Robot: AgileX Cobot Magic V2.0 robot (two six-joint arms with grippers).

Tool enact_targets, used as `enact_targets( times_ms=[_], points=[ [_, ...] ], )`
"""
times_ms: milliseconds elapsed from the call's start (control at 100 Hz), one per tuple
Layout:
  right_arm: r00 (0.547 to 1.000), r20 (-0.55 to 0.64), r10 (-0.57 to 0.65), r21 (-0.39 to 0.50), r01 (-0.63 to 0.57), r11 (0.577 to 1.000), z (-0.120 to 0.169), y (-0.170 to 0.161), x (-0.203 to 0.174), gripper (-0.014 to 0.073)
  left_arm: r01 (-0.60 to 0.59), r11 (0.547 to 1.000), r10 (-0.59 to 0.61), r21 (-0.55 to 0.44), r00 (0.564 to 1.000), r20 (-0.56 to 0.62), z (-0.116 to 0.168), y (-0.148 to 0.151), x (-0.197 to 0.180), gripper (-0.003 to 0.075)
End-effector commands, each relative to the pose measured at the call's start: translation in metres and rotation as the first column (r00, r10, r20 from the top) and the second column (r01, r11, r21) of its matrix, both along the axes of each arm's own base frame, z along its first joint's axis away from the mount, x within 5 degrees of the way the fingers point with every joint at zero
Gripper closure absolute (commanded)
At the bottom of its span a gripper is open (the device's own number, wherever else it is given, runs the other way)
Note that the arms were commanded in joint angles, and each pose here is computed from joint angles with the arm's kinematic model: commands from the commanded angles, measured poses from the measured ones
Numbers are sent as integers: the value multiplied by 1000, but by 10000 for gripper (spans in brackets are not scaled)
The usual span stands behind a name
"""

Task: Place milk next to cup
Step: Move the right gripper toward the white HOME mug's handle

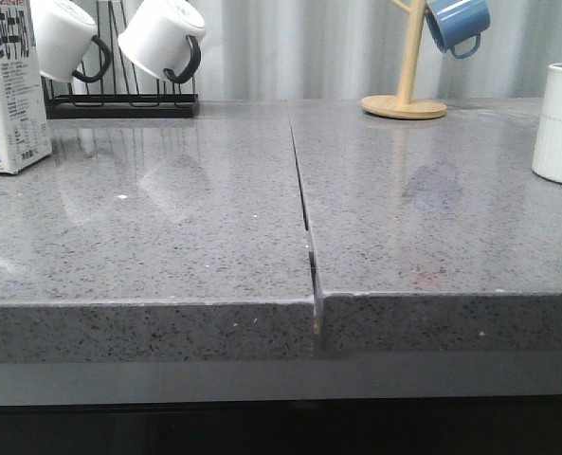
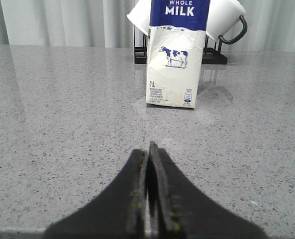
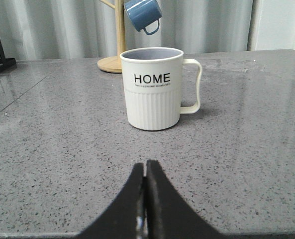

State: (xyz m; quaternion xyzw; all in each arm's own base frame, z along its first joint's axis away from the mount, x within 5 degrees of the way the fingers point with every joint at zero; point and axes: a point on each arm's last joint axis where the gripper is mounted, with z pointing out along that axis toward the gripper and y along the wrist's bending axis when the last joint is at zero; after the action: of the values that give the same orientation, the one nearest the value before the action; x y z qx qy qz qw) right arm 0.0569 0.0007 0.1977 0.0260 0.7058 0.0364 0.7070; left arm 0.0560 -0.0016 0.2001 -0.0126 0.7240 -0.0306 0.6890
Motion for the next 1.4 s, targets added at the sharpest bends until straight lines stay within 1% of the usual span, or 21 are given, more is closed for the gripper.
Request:
enact_targets(
  times_ms=[0, 880, 1020, 1160, 1170, 1240, 1310, 1390],
  points=[
    [993, 116, 1, -5, 0, 1000, 15, 0, -3, 663, -4, 1000, 5, -10, 997, 72, -5, 0, -1, 741],
    [993, 119, 0, -6, 0, 1000, 17, 0, -3, 663, -4, 1000, 5, -10, 997, 72, -5, 0, -1, 741],
    [995, 103, -2, -6, 3, 1000, 35, 0, -4, 663, -4, 1000, 5, -10, 997, 72, -5, 0, -1, 741],
    [1000, -5, -8, -8, 8, 1000, 56, -1, 4, 663, -4, 1000, 5, -10, 997, 72, -5, 0, -1, 741],
    [1000, -7, -9, -7, 9, 1000, 61, -1, 5, 663, -4, 1000, 5, -10, 997, 72, -5, 0, -1, 741],
    [999, -50, -11, -7, 10, 1000, 75, -1, 11, 663, -4, 1000, 5, -10, 997, 72, -5, 0, -1, 741],
    [995, -94, -14, -9, 13, 1000, 96, -1, 21, 663, -4, 1000, 5, -10, 997, 72, -5, 0, -1, 741],
    [987, -160, -16, -8, 15, 1000, 107, -1, 34, 663, -4, 1000, 5, -10, 997, 72, -5, 0, -1, 741]
  ],
)
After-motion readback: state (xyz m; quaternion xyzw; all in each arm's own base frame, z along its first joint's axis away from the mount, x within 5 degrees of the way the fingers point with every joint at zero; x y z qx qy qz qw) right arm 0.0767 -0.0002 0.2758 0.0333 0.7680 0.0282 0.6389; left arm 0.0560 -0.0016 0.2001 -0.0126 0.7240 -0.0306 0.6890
